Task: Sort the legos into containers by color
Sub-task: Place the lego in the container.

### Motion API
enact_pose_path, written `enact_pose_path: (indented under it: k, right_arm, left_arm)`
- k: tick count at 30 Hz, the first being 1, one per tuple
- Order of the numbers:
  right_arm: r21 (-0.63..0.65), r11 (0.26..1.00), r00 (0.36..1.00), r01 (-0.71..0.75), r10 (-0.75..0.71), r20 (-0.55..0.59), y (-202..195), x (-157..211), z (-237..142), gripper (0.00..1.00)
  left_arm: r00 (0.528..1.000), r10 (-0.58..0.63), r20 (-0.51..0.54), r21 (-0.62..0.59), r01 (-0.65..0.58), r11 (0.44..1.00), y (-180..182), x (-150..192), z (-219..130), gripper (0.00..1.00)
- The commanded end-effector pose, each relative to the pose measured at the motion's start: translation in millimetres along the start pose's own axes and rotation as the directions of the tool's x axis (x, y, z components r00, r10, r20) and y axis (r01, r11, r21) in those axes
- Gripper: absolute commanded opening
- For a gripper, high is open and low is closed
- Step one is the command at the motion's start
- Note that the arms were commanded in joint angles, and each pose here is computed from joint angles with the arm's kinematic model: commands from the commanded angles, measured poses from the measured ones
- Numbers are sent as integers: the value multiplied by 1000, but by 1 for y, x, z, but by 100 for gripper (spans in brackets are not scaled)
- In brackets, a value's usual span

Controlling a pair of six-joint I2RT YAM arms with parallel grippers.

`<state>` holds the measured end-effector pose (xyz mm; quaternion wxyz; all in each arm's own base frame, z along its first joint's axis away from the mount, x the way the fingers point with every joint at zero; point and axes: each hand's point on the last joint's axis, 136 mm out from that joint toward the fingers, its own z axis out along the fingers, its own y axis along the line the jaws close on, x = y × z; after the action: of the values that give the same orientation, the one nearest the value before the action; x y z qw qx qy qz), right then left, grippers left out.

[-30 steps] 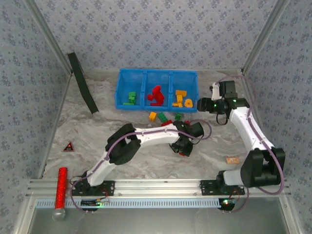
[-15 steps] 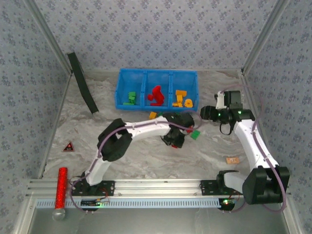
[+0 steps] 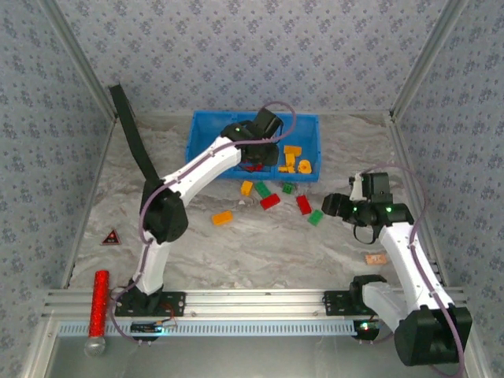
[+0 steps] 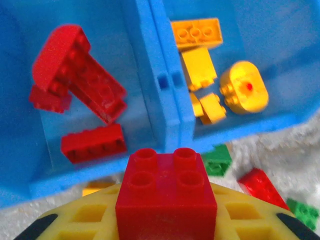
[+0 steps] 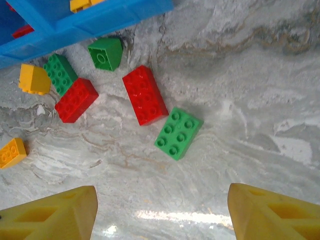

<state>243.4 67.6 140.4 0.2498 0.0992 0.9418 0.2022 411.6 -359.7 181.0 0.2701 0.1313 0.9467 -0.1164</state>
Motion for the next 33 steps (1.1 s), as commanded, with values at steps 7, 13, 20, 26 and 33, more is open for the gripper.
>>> enact_pose_path:
  k: [7, 13, 20, 26, 33]
  right_arm:
    - [48, 994, 992, -96, 100, -76, -10, 31, 12, 72]
    - [94, 988, 986, -120, 130, -108, -18, 39, 26, 72]
    - [102, 989, 986, -105, 117, -118, -14, 35, 32, 72]
    - [109, 990, 986, -86, 100, -132, -10, 37, 41, 73]
    - [129, 990, 985, -58, 78, -156, -6, 35, 55, 73]
  left_arm:
    - [999, 37, -27, -97, -39, 995, 29, -16, 55, 23]
    - [998, 52, -33, -134, -56, 989, 41, -14, 65, 32]
    - [998, 51, -28, -124, -54, 991, 40, -11, 61, 54]
    - [997, 73, -35, -129, -77, 989, 44, 4, 54, 61]
    - [996, 87, 6, -95, -87, 992, 43, 11, 27, 62]
